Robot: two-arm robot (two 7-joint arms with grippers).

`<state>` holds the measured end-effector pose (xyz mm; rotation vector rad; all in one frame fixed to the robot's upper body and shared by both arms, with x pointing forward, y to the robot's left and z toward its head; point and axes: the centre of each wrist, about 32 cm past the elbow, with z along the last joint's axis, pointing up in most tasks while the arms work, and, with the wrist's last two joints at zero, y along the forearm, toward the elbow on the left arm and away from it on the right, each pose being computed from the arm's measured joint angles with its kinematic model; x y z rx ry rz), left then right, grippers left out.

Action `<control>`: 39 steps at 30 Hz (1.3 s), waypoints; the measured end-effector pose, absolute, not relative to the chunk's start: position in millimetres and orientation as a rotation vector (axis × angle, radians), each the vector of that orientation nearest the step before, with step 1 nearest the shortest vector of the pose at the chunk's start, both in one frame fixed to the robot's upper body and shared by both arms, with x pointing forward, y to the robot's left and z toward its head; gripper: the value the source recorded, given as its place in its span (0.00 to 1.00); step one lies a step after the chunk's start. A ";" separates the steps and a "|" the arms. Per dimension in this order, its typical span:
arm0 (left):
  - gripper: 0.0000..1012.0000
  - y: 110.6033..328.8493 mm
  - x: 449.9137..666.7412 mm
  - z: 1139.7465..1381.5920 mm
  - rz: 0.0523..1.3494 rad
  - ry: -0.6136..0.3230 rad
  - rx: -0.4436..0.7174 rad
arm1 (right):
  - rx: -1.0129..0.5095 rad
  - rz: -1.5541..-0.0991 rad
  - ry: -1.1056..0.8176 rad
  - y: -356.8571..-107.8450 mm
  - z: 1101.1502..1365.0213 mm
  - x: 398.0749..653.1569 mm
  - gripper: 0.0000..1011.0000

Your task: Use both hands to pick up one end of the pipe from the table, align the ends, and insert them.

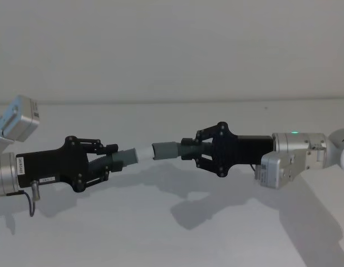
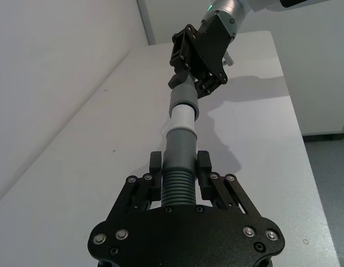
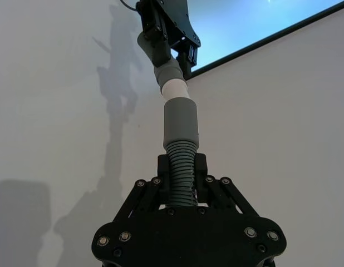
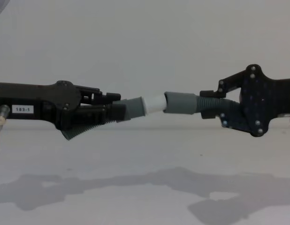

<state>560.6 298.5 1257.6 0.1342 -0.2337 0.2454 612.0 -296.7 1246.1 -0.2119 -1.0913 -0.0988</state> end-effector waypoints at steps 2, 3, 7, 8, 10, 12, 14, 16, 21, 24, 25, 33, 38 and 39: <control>0.34 298.5 560.6 1257.7 0.245 -0.234 0.134 | -0.209 -0.097 -1.091 -295.9 1246.1 611.8 0.22; 0.34 298.5 560.6 1257.6 0.245 -0.234 0.134 | -0.209 -0.096 -1.091 -295.6 1246.1 611.7 0.22; 0.34 298.5 560.6 1257.7 0.245 -0.234 0.134 | -0.205 -0.092 -1.090 -293.9 1246.2 611.6 0.22; 0.34 298.5 560.6 1257.7 0.245 -0.234 0.134 | -0.204 -0.092 -1.090 -293.6 1246.2 611.6 0.22; 0.34 298.5 560.6 1257.7 0.245 -0.234 0.134 | -0.202 -0.090 -1.090 -292.8 1246.2 611.6 0.22; 0.34 298.5 560.6 1257.7 0.245 -0.234 0.134 | -0.201 -0.090 -1.089 -292.2 1246.1 611.6 0.22; 0.34 298.5 560.6 1257.7 0.245 -0.234 0.134 | -0.200 -0.089 -1.089 -291.5 1246.0 611.7 0.22; 0.34 298.5 560.6 1257.7 0.245 -0.234 0.134 | -0.198 -0.090 -1.091 -290.8 1246.5 612.0 0.22; 0.34 298.5 560.6 1257.7 0.245 -0.234 0.134 | -0.196 -0.092 -1.093 -290.4 1247.1 612.8 0.22; 0.34 298.5 560.6 1257.7 0.245 -0.234 0.134 | -0.195 -0.092 -1.096 -290.4 1247.6 613.4 0.22; 0.34 298.5 560.6 1257.7 0.246 -0.234 0.134 | -0.195 -0.091 -1.097 -290.4 1247.8 613.6 0.22; 0.34 298.5 560.6 1257.6 0.245 -0.234 0.134 | -0.195 -0.088 -1.110 -291.2 1250.6 615.7 0.22; 0.34 298.5 560.6 1257.7 0.245 -0.234 0.134 | -0.197 -0.084 -1.119 -292.4 1252.9 617.1 0.22; 0.34 298.5 560.6 1257.6 0.245 -0.234 0.134 | -0.197 -0.082 -1.121 -292.8 1253.6 617.5 0.22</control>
